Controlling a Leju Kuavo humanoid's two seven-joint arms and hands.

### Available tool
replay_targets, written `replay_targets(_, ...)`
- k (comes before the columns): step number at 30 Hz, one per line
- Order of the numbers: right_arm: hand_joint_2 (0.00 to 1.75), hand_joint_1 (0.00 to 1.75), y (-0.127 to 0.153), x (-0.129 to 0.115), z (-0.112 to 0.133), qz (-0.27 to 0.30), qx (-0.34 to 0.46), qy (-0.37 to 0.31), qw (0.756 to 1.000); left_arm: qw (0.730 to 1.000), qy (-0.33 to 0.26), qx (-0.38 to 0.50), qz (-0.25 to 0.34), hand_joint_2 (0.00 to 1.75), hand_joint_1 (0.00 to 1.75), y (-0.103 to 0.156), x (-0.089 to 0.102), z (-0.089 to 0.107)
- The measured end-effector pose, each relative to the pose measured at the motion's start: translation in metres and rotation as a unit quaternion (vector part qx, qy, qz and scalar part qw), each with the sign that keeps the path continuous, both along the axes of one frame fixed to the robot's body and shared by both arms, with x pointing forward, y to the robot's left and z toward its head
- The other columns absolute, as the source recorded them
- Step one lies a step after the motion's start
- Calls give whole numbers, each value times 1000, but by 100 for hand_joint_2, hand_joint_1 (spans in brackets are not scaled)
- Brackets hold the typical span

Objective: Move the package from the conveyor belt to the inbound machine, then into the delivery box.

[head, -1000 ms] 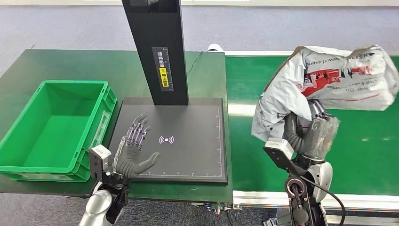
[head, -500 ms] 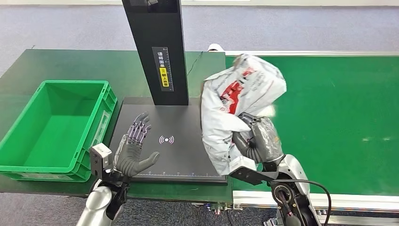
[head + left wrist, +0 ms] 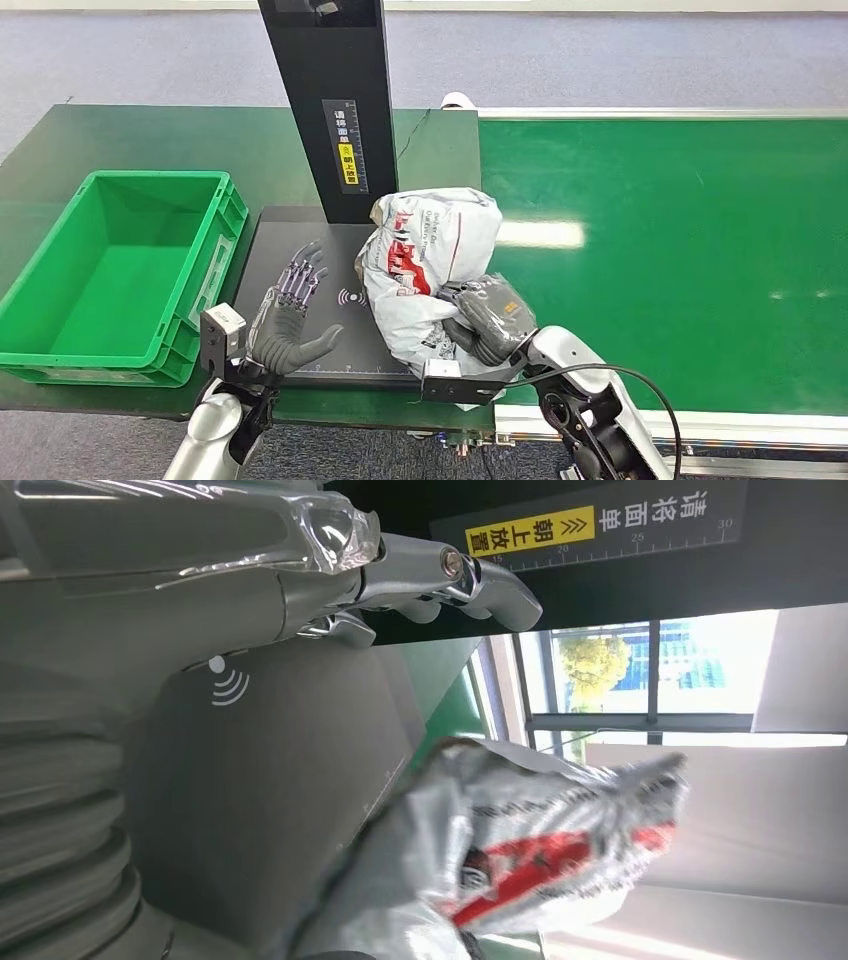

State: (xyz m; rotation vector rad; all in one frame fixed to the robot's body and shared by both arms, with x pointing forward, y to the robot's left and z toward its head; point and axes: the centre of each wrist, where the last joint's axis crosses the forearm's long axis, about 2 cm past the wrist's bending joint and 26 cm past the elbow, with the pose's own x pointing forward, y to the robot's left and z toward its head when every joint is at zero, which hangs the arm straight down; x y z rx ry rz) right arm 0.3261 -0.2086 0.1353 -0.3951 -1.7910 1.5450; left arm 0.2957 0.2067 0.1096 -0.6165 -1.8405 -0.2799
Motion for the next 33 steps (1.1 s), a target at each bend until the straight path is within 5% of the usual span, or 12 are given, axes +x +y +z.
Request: replay_targets(33,175,175,21,79,12,134,-148,42,979,999,8,7,-40,175,0,-14,7,-6)
